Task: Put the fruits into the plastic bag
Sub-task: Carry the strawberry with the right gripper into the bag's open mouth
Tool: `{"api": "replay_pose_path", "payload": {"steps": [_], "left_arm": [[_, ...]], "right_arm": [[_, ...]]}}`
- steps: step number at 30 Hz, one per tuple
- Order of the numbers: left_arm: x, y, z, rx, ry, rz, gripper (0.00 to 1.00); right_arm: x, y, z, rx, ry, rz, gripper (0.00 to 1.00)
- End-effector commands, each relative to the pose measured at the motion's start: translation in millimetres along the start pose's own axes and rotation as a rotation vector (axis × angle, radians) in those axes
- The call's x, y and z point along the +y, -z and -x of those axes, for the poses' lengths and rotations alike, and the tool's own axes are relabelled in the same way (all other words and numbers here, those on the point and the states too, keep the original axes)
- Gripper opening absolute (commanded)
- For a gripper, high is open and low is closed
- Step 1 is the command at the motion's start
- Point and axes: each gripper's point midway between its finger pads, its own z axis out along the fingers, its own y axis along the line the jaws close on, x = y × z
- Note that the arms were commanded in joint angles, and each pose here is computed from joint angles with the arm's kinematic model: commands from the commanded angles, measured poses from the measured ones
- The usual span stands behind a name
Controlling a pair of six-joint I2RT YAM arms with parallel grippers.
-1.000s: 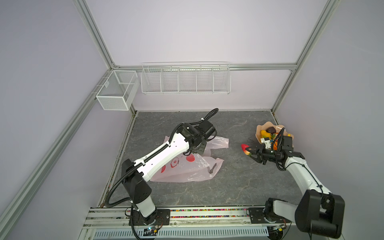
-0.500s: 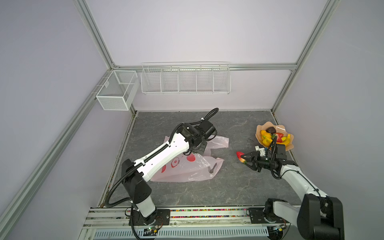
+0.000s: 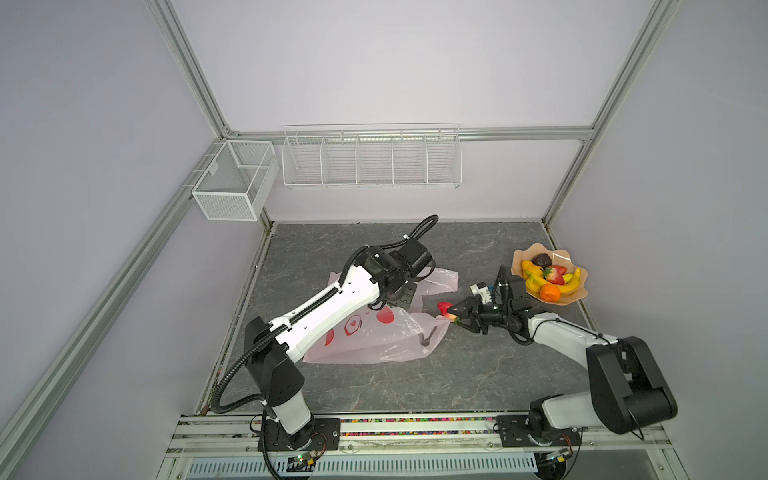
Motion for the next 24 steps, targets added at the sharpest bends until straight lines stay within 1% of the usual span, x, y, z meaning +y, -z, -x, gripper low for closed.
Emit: {"api": "replay_pose_path", "payload": {"steps": [1, 10, 14, 22, 24], "left_arm": [[-4.3, 2.0, 8.1, -0.013, 0.009, -0.018, 0.0], [-6.6, 0.3, 11.9, -0.018, 0.021, -0.022, 0.0], [-8.5, -0.5, 12.3, -0.019, 0.027, -0.03, 0.0], [-14.3, -0.1, 12.7, -0.026, 0.027, -0.046, 0.0], [-16.7, 0.0, 12.4, -0.027, 0.025, -0.049, 0.0]], "right_arm": [[28.2, -21.3, 4.9, -0.008, 0.04, 0.053, 0.18], [48.0, -83.8, -30.9, 0.107, 0.068, 0.073, 0.18], [57.1, -105.7, -40.4, 0.138, 0.059, 0.115, 0.17], [58.6, -142.3, -55.6, 0.197, 0.063, 0.09, 0.17], [66.8, -150.9, -57.0, 0.208, 0.076, 0.095, 0.18]]}}
